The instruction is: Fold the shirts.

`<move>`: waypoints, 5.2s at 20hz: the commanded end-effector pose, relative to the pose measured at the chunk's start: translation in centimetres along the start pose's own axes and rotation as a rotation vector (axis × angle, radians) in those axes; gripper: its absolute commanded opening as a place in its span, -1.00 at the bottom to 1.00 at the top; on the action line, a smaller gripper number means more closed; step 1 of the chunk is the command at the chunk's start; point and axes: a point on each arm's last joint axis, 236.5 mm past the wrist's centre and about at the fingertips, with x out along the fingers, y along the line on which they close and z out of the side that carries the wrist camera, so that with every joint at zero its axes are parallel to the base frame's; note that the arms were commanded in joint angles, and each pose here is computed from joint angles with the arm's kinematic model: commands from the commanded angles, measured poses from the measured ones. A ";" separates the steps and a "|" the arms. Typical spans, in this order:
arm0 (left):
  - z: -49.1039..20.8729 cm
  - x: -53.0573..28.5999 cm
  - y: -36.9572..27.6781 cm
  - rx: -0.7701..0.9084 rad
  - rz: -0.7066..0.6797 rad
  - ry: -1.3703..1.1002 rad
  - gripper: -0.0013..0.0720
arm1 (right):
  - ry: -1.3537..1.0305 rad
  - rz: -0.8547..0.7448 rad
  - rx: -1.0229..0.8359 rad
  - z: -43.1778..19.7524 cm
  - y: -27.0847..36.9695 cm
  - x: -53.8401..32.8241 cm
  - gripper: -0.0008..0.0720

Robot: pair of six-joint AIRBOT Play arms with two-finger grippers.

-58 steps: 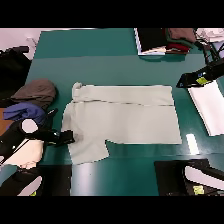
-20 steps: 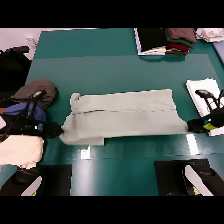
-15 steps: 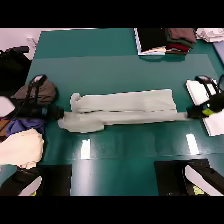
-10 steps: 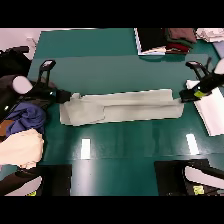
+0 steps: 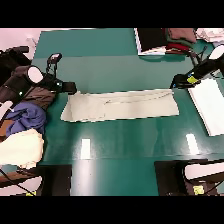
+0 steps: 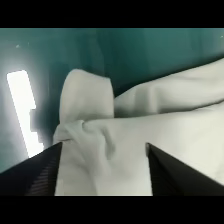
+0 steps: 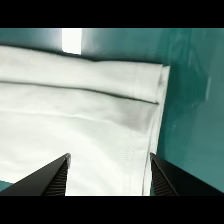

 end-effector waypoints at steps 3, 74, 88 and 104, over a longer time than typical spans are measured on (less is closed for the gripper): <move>1.5 -1.4 -1.7 -0.017 -0.054 -0.012 -0.90 | 0.008 0.211 0.165 -2.0 -3.3 0.1 0.64; 14.3 -19.5 -2.7 0.160 0.057 -0.481 -0.90 | 0.190 0.610 -0.078 -5.5 33.5 17.7 0.26; 11.7 -19.0 -15.3 0.293 -0.211 -0.462 -0.90 | -0.342 0.235 -0.106 11.1 15.3 -0.9 -0.92; 12.7 -20.1 -17.9 0.275 -0.278 -0.535 -0.90 | -0.647 -0.101 0.463 4.4 -17.5 -19.0 -0.92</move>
